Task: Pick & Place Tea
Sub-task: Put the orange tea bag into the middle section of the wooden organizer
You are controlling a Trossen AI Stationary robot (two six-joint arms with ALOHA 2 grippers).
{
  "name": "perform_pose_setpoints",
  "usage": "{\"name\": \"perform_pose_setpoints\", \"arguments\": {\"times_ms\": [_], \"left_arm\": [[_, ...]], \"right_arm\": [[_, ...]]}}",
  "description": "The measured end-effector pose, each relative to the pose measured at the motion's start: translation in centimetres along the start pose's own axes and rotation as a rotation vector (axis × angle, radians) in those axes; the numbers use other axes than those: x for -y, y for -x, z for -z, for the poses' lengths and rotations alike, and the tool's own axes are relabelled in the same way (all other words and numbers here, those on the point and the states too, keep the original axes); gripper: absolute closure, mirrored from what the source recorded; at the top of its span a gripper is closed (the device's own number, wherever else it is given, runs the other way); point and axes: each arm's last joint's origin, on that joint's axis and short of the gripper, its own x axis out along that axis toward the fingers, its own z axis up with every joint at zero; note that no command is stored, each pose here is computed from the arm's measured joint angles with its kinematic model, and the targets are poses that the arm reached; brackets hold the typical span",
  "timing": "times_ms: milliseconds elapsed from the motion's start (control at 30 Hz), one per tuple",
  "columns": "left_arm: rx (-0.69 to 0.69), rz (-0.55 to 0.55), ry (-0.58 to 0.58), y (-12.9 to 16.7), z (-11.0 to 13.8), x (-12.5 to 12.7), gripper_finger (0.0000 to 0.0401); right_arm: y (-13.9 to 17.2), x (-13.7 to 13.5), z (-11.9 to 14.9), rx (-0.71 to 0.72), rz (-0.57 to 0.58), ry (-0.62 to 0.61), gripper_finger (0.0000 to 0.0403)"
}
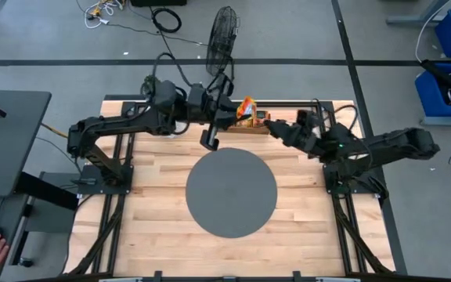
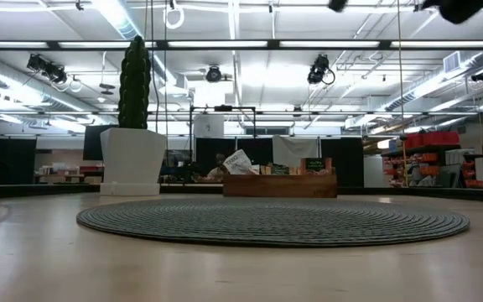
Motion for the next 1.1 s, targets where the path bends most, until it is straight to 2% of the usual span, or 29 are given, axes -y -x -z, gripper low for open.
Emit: {"name": "perform_pose_setpoints", "arguments": {"times_ms": [200,333,500,700,1100], "left_arm": [[-0.024,-0.010,-0.009,-0.3,1.3,-0.1,0.0381],[0.008,-0.011,-0.020,-0.3,0.8,-0.1,0.0381],[0.090,-0.002,0.009,-0.3,0.0,0.1,0.0381],[0.081,0.020,0.040,-0.6,0.2,1.0,0.0381],[-0.070,0.008,0.152,-0.7,1.7,1.0,0.0381]], "right_arm": [[-5.1,-1.9,-0.8,-0.060,-0.192,0.072,0.0222],[-6.7,-2.4,-1.1,-0.103,-0.249,0.073,0.0222],[-7.0,-2.4,-1.2,-0.101,-0.252,0.075,0.0214],[-7.0,-2.3,-1.6,-0.076,-0.252,0.065,0.0195],[-7.0,-2.1,-1.3,-0.140,-0.265,0.067,0.0195]]}}
